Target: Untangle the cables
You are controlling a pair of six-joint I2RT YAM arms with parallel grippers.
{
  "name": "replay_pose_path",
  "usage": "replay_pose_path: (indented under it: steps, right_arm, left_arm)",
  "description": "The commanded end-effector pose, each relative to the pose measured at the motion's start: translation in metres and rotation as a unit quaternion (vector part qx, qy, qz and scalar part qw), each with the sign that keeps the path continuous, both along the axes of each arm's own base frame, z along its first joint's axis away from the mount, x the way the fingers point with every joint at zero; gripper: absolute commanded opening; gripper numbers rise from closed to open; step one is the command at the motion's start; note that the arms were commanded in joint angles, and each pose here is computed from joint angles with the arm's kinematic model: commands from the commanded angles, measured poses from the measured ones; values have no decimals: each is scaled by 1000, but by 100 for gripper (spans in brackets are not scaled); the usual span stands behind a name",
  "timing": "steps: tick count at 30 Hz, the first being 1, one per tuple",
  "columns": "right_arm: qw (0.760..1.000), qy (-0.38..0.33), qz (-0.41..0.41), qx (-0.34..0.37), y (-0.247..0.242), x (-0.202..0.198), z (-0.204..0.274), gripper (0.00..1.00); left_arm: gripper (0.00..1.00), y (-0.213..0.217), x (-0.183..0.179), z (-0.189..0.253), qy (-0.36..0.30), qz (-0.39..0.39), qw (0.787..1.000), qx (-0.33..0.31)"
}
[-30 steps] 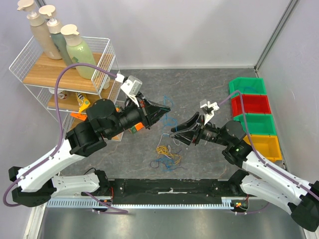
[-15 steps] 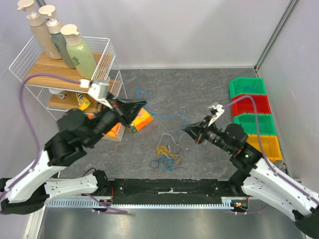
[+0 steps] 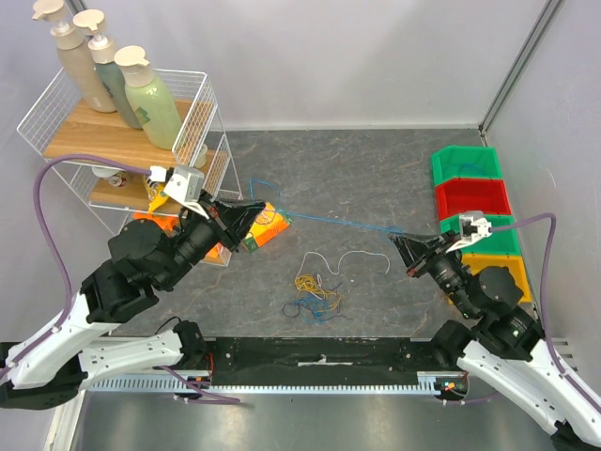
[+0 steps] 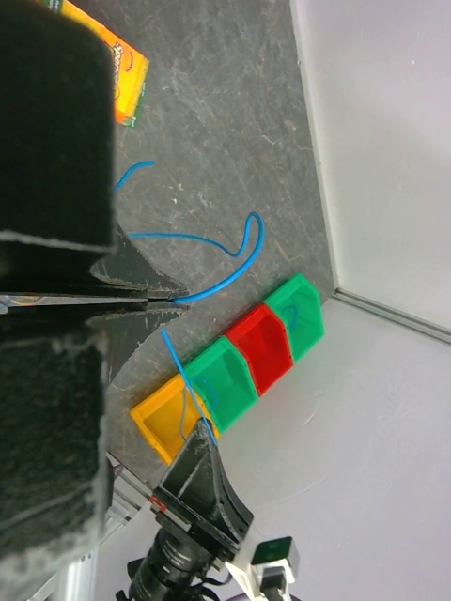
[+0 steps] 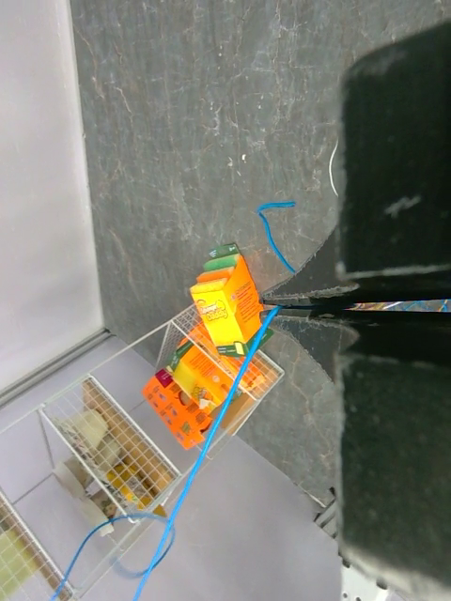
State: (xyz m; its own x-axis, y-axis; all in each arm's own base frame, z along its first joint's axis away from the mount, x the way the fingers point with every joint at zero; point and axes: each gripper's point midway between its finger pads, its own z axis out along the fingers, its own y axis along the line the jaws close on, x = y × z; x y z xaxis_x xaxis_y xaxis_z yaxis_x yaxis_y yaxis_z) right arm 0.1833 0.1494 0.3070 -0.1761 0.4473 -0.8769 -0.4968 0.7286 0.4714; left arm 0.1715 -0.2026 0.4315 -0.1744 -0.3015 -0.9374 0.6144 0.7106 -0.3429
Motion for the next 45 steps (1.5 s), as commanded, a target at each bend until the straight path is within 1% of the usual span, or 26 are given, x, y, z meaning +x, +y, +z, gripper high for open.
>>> replay_pose_path:
  steps: [1, 3, 5, 7, 10, 12, 13, 16, 17, 20, 21, 23, 25, 26, 28, 31, 34, 36, 39, 40, 43, 45]
  right_arm:
    - [999, 11, 14, -43, 9, 5, -18, 0]
    - [996, 1, 66, -54, 28, -1, -10, 0]
    - [994, -6, 91, -60, 38, -2, -1, 0]
    - [996, -14, 75, -46, 32, -1, 14, 0]
    - [999, -25, 37, -15, 17, 1, 39, 0]
    - [999, -27, 24, -9, 11, 1, 56, 0]
    - [1000, -22, 15, -11, 8, 2, 59, 0]
    - [999, -11, -41, -26, -14, 9, 69, 0]
    - [997, -9, -71, -32, -25, 12, 74, 0]
    - [989, -4, -129, -77, -46, 22, 85, 0]
    - [985, 2, -144, -95, -50, 26, 89, 0]
    - [973, 18, -190, -127, -62, 37, 96, 0]
    - [959, 34, -230, -160, -71, 47, 105, 0]
    - [950, 41, -253, -177, -75, 54, 110, 0]
    - [933, 40, -296, -199, -87, 61, 124, 0]
    - [910, 34, -351, -218, -103, 67, 147, 0]
    - [879, 39, -405, -247, -118, 72, 155, 0]
    - [866, 44, -429, -253, -128, 80, 156, 0]
    - [861, 51, -442, -249, -141, 104, 153, 0]
    - [869, 54, -425, -247, -138, 116, 149, 0]
    - [867, 79, -422, -253, -149, 147, 134, 0]
    - [866, 88, -426, -248, -159, 160, 130, 0]
  left_arm:
    - [2, 11, 4, 45, -38, 24, 997, -59]
    - [2, -9, 6, 35, -19, 3, 999, -48]
    - [2, -28, 14, 16, 3, -5, 1000, -22]
    - [2, -39, 31, -17, 32, 24, 999, 19]
    - [2, -49, 52, -68, 78, 67, 991, 81]
    - [6, -65, 56, -96, 110, 55, 986, 112]
    - [8, -74, 55, -104, 125, 36, 985, 115]
    - [21, -97, 49, -116, 154, -16, 981, 114]
    - [27, -103, 47, -114, 154, -31, 981, 110]
    - [52, -112, 36, -102, 145, -75, 982, 94]
    - [57, -115, 32, -99, 142, -93, 981, 89]
    - [61, -117, 22, -92, 136, -123, 980, 81]
    - [67, -117, 14, -86, 129, -146, 978, 69]
    - [70, -120, 5, -84, 128, -171, 975, 66]
    - [70, -120, -7, -82, 125, -200, 970, 61]
    - [70, -115, -19, -86, 131, -217, 966, 56]
    - [70, -107, -28, -89, 135, -226, 964, 46]
    - [70, -103, -34, -92, 136, -232, 962, 44]
    - [70, -97, -38, -97, 137, -233, 962, 42]
    - [70, -95, -40, -98, 139, -233, 962, 40]
    - [70, -93, -45, -100, 143, -240, 959, 36]
    - [70, -92, -48, -100, 144, -247, 958, 33]
